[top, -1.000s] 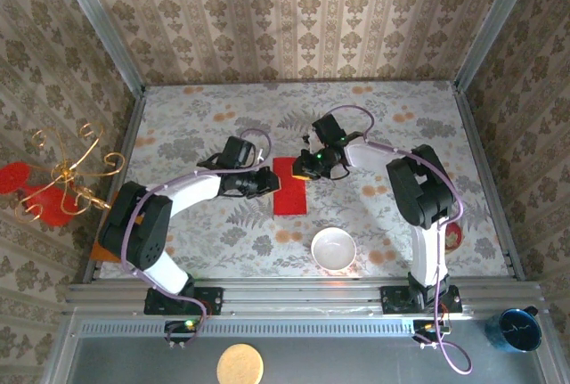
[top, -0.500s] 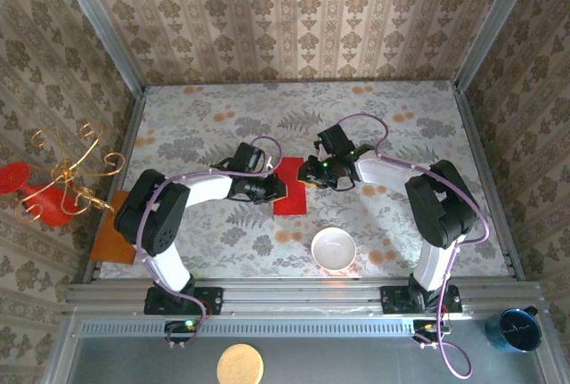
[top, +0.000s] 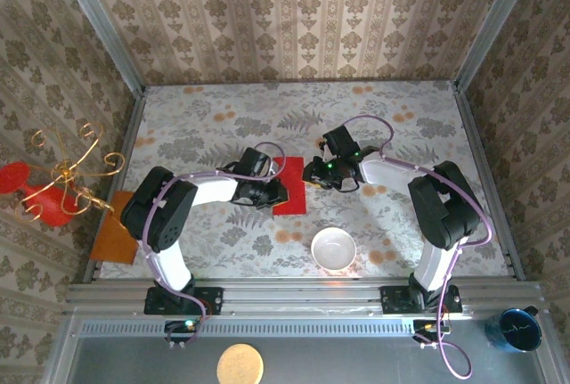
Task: Fold a paper plane with a square sheet of paper (pick it up from the middle)
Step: Move the square sheet of paper to the center of the table, then first fold in half a square sheet of paper at the center of the table.
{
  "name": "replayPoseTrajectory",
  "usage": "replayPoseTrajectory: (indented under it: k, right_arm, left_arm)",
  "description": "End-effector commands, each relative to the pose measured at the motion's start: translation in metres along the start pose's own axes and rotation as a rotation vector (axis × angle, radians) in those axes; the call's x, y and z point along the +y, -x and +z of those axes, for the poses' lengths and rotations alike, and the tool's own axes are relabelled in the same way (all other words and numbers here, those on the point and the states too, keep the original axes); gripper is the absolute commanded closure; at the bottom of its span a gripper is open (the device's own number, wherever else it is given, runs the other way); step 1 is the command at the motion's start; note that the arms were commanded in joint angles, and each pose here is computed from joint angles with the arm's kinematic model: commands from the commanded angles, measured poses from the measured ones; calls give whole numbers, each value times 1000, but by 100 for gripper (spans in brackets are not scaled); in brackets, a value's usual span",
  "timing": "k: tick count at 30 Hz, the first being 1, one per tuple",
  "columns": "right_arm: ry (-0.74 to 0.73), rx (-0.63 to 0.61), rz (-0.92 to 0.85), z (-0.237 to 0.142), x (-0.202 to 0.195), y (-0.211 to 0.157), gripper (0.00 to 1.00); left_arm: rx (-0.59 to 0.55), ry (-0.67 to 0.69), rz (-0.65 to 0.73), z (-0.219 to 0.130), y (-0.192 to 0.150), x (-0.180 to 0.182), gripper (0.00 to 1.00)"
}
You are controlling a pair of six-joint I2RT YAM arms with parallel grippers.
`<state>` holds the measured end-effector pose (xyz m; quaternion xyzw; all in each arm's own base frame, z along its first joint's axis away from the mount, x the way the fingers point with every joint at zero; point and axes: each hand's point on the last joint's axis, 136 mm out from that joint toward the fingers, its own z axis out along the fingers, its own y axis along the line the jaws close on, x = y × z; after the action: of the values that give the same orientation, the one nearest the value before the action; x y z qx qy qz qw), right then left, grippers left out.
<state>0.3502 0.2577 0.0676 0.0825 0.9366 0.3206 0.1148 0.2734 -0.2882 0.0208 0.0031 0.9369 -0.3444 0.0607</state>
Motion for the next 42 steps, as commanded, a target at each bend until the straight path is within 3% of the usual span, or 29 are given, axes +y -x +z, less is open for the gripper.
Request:
replayPoseTrajectory:
  k: [1, 7, 13, 30, 42]
  right_arm:
    - [14, 1, -19, -5, 0, 1, 73]
    - [19, 16, -22, 2, 2, 8, 78]
    - [39, 54, -30, 22, 8, 17, 85]
    - [-29, 169, -13, 62, -21, 9, 88]
    - [-36, 174, -17, 65, -25, 9, 88]
  left_arm:
    - [0, 31, -47, 10, 2, 5, 87]
    - [12, 16, -38, 12, 15, -13, 89]
    - [-25, -34, 4, -7, 27, -37, 91]
    - [38, -12, -71, -4, 8, -14, 91]
    - [64, 10, -90, -2, -3, 0, 91]
